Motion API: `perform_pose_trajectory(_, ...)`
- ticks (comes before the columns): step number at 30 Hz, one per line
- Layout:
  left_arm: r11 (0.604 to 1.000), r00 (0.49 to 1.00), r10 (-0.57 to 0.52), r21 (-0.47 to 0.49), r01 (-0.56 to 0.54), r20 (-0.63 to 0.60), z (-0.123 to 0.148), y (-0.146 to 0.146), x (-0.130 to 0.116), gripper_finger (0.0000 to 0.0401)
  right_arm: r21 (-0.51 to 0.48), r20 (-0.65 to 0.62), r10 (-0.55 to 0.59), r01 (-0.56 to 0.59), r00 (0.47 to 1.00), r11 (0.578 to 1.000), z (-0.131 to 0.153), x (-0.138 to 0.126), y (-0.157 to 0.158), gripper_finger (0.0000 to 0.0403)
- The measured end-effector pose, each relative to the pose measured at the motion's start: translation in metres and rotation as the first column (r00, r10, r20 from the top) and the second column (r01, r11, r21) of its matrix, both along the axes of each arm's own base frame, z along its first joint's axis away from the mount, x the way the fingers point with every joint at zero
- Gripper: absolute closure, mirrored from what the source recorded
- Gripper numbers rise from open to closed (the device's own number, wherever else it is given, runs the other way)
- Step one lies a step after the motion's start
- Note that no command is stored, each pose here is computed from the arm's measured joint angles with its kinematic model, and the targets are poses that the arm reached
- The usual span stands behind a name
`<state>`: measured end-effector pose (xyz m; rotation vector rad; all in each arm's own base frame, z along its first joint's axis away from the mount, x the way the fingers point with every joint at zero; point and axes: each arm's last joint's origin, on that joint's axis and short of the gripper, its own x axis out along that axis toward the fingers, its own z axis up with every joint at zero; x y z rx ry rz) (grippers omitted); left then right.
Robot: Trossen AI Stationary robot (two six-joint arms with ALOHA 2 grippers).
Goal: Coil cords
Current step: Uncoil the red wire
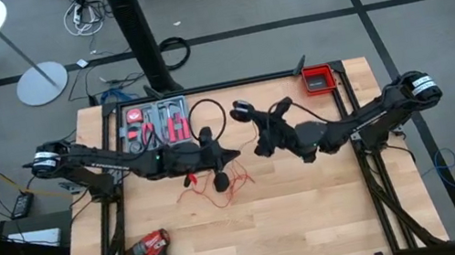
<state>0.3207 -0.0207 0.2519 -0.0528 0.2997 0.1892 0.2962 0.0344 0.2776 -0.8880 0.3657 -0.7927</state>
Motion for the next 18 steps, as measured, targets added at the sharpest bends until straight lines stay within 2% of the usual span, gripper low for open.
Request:
perform_pose_trajectory(8, 0.995, 0.99, 0.093, 0.044, -0.089, -0.103, -0.009, 0.012, -0.004, 0.04, -0.045, -0.043, 0.08, -0.082, 0.996, 0.996, 0.001, -0.005, 0.029, 0.0403)
perform_pose_trajectory(13, 0.979, 0.971, 0.181, 0.127, -0.162, -0.156, -0.013, 0.021, -0.006, 0.04, -0.073, -0.074, 0.129, -0.134, 0.989, 0.988, 0.001, -0.009, 0.045, 0.0403)
perform_pose_trajectory(18, 0.959, 0.952, 0.256, 0.165, -0.229, -0.17, -0.014, 0.028, -0.008, 0.04, -0.093, -0.101, 0.157, -0.167, 0.982, 0.982, 0.001, -0.014, 0.058, 0.0403)
